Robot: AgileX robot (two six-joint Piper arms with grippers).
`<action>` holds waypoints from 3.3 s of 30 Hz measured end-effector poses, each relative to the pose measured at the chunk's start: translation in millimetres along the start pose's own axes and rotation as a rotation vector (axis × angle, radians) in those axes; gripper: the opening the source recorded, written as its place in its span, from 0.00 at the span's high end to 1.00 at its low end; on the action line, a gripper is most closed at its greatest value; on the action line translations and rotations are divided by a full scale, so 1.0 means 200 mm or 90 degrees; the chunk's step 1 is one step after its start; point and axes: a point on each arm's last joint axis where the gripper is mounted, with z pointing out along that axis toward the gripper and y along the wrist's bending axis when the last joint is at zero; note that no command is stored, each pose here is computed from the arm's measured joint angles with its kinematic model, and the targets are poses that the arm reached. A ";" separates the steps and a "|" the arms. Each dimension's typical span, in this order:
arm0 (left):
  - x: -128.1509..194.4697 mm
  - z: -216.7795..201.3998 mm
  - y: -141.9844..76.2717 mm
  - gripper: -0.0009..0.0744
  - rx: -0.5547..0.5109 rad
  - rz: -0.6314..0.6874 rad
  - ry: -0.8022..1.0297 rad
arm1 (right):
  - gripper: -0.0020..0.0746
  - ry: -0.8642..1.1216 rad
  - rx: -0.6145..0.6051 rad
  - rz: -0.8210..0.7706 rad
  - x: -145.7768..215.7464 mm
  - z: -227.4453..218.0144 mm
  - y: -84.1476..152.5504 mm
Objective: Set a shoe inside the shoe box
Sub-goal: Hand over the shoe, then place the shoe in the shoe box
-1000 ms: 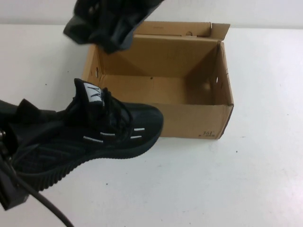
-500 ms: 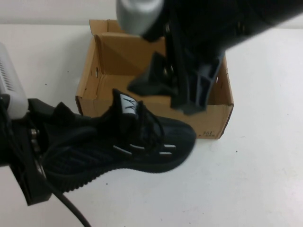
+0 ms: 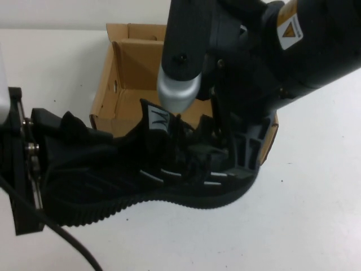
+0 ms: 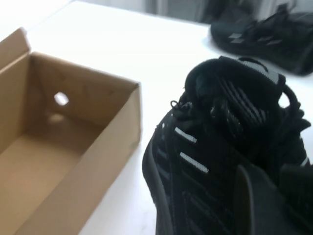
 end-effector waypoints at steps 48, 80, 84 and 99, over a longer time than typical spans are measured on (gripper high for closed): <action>-0.01 0.00 0.00 0.92 -0.001 0.013 -0.018 | 0.94 0.014 -0.080 0.077 -0.01 0.22 0.02; 0.07 -0.07 0.20 0.98 -0.319 -0.381 0.018 | 0.95 0.083 0.095 0.077 0.14 0.35 -0.61; 0.08 -0.06 0.19 0.98 -0.306 -0.385 0.034 | 0.95 0.101 0.115 0.063 0.12 0.49 -0.71; 0.14 0.02 0.19 0.99 -0.233 -0.404 0.105 | 0.95 0.057 0.198 0.096 0.25 0.90 -1.06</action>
